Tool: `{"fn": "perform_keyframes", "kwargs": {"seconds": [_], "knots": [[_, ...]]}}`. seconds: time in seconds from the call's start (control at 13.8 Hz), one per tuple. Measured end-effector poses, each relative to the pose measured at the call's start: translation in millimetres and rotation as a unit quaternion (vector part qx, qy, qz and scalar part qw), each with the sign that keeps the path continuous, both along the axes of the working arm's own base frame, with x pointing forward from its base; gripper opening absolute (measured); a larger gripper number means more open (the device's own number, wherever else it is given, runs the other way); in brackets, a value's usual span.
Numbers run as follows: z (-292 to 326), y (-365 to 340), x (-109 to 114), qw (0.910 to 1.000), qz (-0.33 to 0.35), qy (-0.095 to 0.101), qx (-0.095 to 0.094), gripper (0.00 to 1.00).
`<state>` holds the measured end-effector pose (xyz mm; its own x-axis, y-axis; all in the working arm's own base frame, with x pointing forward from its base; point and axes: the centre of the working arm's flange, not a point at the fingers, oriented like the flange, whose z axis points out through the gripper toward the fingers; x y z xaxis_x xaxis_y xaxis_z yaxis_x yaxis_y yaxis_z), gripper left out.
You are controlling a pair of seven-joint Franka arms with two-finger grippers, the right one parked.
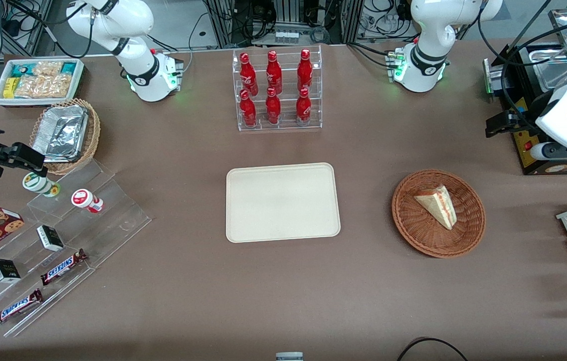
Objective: Place sandwich from basket to tray
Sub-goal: 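Move the left gripper from rest toward the sandwich in the wicker basket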
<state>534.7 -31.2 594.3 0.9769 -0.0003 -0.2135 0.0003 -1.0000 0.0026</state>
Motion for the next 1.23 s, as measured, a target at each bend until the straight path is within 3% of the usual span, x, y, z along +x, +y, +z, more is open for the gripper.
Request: {"fn": "perform_keyframes", "kwargs": {"seconds": [0.58,1.01,1.23], "knots": [[-16.7,-0.6,8.3,1.0000,-0.006,-0.007,-0.002,1.00],[-90.6,-0.9,20.6,0.9999,-0.004,-0.012,-0.002,1.00],[-123.7,-0.8,20.9,0.9996,-0.003,-0.026,-0.003,1.00]]}}
